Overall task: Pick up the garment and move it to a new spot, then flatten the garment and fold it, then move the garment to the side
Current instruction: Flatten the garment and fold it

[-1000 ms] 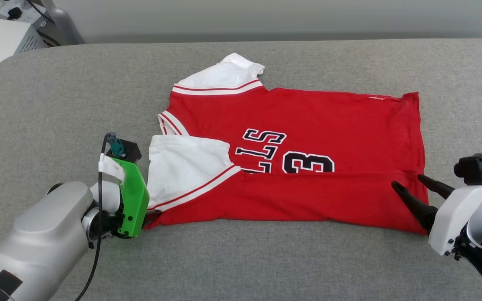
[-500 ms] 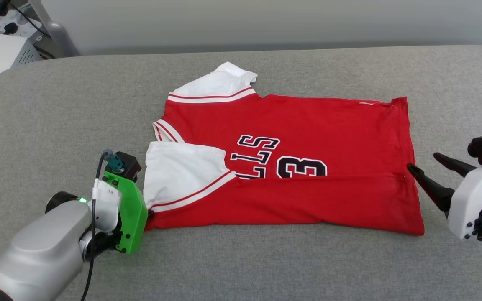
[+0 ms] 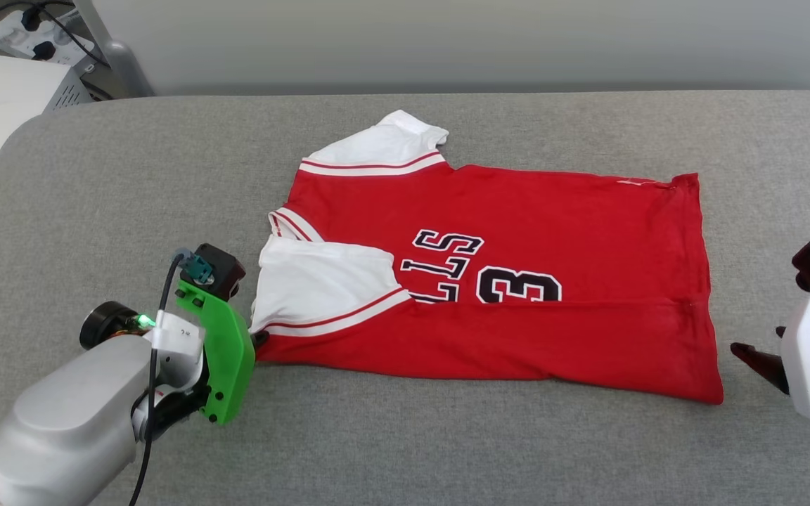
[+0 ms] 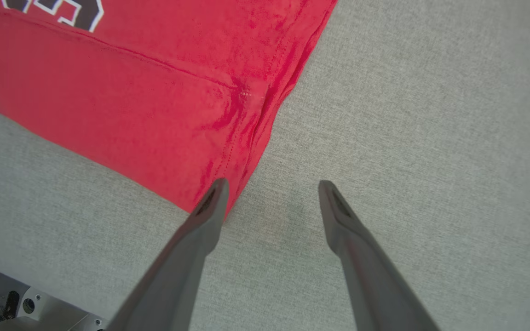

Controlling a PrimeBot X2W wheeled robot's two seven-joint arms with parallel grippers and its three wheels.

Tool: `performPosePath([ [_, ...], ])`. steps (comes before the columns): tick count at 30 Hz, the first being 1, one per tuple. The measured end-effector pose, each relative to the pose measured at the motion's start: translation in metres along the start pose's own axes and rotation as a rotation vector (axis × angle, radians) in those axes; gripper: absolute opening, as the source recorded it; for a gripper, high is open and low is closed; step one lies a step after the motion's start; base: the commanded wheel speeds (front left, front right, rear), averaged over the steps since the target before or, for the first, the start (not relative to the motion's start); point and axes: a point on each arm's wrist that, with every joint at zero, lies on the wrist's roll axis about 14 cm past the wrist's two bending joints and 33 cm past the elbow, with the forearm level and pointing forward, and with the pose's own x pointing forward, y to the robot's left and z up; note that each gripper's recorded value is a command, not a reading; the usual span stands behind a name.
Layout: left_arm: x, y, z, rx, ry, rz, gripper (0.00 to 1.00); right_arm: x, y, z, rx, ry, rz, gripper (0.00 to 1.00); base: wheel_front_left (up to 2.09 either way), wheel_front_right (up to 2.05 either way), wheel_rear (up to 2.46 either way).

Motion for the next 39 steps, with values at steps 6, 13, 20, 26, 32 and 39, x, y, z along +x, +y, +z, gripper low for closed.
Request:
performPosePath([
  [6,0.005,0.003,-0.003,-0.005,0.006,0.001,0.0,0.03,0.017,-0.024,0.087,0.078,0.05,1.0,0.0,0.0,0.0],
  [13,0.01,0.01,-0.011,-0.026,0.017,0.013,0.0,0.055,0.025,-0.059,0.099,0.183,0.052,1.0,0.0,0.0,0.0],
  [20,0.007,0.013,-0.016,-0.032,0.021,0.029,0.0,0.056,0.028,-0.05,0.106,0.099,0.058,0.0,0.0,0.0,0.0],
  [26,-0.004,0.006,-0.016,-0.028,0.002,0.025,0.0,0.04,0.028,-0.026,0.075,-0.02,0.058,0.0,0.0,0.0,0.0],
  [32,-0.022,-0.007,-0.012,0.004,-0.032,-0.002,0.0,0.012,0.023,-0.01,0.049,-0.109,0.052,0.0,0.0,0.0,0.0],
  [39,-0.038,-0.034,-0.027,-0.001,-0.03,-0.036,0.0,-0.007,0.023,-0.028,0.065,-0.107,0.057,0.0,0.0,0.0,0.0],
])
